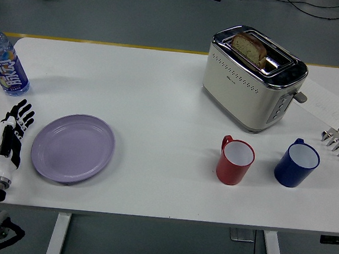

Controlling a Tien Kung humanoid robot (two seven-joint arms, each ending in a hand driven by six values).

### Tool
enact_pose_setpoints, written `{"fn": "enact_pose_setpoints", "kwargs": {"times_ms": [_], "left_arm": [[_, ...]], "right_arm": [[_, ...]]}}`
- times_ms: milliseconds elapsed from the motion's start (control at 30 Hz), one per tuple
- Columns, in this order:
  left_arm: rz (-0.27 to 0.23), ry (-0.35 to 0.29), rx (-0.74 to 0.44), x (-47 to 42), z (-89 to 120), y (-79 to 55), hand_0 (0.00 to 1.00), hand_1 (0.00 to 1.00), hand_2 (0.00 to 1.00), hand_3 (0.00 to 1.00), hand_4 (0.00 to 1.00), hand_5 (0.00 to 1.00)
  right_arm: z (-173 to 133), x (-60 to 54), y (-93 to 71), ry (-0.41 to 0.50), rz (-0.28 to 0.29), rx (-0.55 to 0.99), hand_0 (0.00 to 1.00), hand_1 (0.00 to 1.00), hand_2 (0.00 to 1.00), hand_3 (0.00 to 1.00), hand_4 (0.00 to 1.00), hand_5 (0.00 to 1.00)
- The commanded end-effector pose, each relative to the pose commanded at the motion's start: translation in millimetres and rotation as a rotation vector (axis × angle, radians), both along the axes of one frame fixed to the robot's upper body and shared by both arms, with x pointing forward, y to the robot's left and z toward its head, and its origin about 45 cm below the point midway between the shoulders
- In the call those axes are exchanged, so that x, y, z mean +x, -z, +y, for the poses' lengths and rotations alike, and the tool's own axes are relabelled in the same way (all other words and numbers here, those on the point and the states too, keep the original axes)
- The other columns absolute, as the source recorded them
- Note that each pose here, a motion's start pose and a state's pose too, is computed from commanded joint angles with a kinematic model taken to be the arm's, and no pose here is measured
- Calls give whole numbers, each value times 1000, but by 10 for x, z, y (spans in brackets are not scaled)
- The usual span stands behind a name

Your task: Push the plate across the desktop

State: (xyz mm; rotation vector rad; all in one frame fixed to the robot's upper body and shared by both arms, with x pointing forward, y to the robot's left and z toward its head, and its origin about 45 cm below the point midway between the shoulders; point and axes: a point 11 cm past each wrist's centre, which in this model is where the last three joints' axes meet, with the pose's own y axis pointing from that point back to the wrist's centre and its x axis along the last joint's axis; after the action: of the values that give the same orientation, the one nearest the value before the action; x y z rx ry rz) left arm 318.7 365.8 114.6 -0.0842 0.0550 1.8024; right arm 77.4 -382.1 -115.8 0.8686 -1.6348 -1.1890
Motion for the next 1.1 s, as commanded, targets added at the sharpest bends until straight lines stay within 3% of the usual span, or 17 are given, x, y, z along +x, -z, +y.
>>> {"fn": "enact_pose_setpoints", "kwargs": {"times_ms": [467, 1100], "left_arm": [[-3, 6, -46, -28, -208, 78, 886, 901, 925, 876, 549, 998], [-21, 98, -119, -40, -724, 80, 874, 893, 921, 852, 540, 998]], "right_arm": [[-2, -10, 1, -7, 4, -1, 676, 629, 733, 699, 435, 490], [-11, -8, -3, -16, 8, -3, 674, 627, 731, 700, 436, 489]]}}
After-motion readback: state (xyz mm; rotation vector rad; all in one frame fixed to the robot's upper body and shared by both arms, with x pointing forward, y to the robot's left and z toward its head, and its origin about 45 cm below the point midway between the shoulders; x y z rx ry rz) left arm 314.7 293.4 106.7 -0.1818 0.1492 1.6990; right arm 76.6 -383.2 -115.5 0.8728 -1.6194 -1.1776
